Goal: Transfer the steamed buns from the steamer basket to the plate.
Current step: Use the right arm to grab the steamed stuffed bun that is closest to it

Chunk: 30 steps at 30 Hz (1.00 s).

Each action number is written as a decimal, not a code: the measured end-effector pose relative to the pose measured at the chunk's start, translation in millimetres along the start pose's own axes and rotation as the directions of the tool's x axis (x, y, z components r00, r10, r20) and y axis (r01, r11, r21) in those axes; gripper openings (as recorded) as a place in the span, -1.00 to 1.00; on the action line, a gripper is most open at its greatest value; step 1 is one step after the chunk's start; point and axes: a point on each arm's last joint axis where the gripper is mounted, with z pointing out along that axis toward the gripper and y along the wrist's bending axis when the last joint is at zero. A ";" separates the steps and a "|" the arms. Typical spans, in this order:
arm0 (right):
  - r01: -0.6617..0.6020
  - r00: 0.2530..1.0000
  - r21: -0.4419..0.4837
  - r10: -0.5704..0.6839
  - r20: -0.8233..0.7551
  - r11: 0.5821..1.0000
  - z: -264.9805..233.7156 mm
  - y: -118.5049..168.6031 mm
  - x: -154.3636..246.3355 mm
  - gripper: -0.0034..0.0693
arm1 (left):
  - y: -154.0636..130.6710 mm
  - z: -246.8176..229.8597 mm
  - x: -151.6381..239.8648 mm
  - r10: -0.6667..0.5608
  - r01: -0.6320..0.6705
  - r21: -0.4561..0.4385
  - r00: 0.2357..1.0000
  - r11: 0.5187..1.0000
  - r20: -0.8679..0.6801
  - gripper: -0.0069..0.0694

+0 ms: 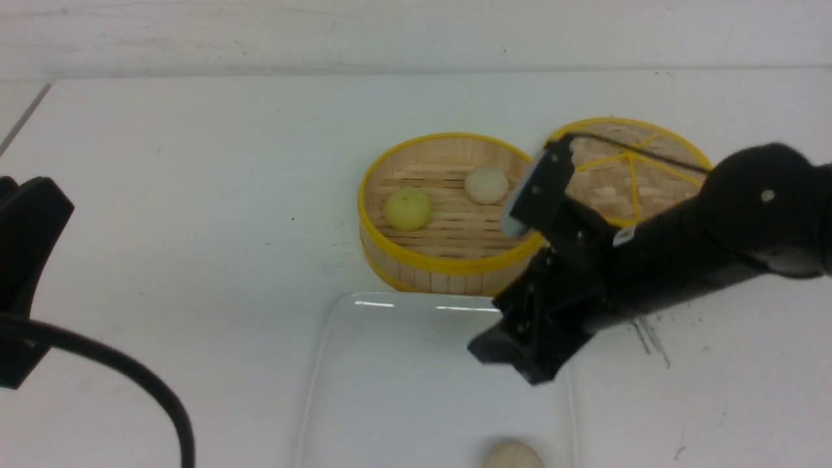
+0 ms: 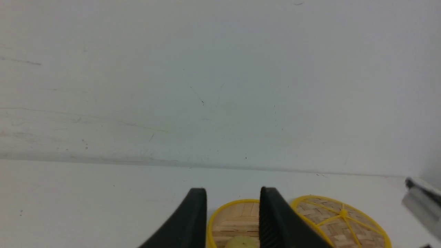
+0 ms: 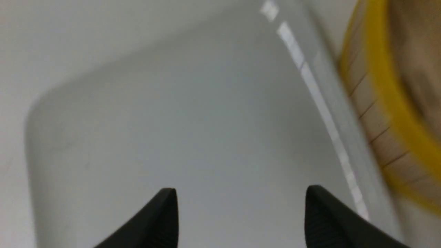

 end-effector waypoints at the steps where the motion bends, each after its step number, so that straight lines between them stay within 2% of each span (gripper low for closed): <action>1: 0.010 0.999 0.027 -0.012 0.043 1.000 -6.7 -2.6 -10.5 0.41 | 0.0 0.0 0.0 0.000 0.000 0.000 1.000 1.000 0.000 -0.16; 5: 0.014 0.987 0.118 -0.033 0.159 0.993 -27.6 -17.5 -38.3 0.33 | 0.0 0.0 0.0 0.000 0.000 0.000 1.000 1.000 0.000 -0.16; 8: -0.015 0.972 0.203 -0.034 0.232 0.979 -43.8 -43.5 -57.1 0.24 | 0.0 0.0 0.0 0.000 0.000 0.000 1.000 1.000 0.000 -0.16; 12: -0.047 0.965 0.254 -0.021 0.261 0.966 -50.1 -68.5 -65.8 0.16 | 0.0 0.0 0.0 0.000 0.000 0.000 1.000 1.000 0.000 -0.16; 14: -0.095 0.960 0.286 0.012 0.279 0.953 -51.1 -95.4 -71.3 0.11 | 0.0 0.0 0.0 0.000 0.000 0.000 1.000 1.000 0.000 -0.16; 15: -0.097 0.960 0.285 0.014 0.280 0.954 -50.4 -96.2 -72.1 0.11 | 0.0 0.0 0.0 0.000 0.000 0.000 1.000 1.000 0.000 -0.16; 17: -0.142 0.956 0.287 0.056 0.289 0.947 -47.2 -116.3 -75.4 0.09 | 0.0 0.0 0.0 0.000 0.000 0.000 1.000 1.000 0.000 -0.16; 21: -0.199 0.962 0.220 0.147 0.231 0.955 -19.5 -149.3 -70.4 0.08 | 0.0 0.0 0.0 0.000 0.000 0.000 1.000 1.000 0.000 -0.16; 25: -0.224 0.968 0.142 0.203 0.149 0.964 17.1 -165.7 -59.8 0.08 | 0.0 0.0 0.0 0.000 0.000 0.000 1.000 1.000 0.000 -0.16; 30: -0.264 0.962 0.116 0.253 0.103 0.957 44.7 -176.7 -47.3 0.08 | 0.0 0.0 0.0 0.000 0.000 0.000 1.000 1.000 0.000 -0.16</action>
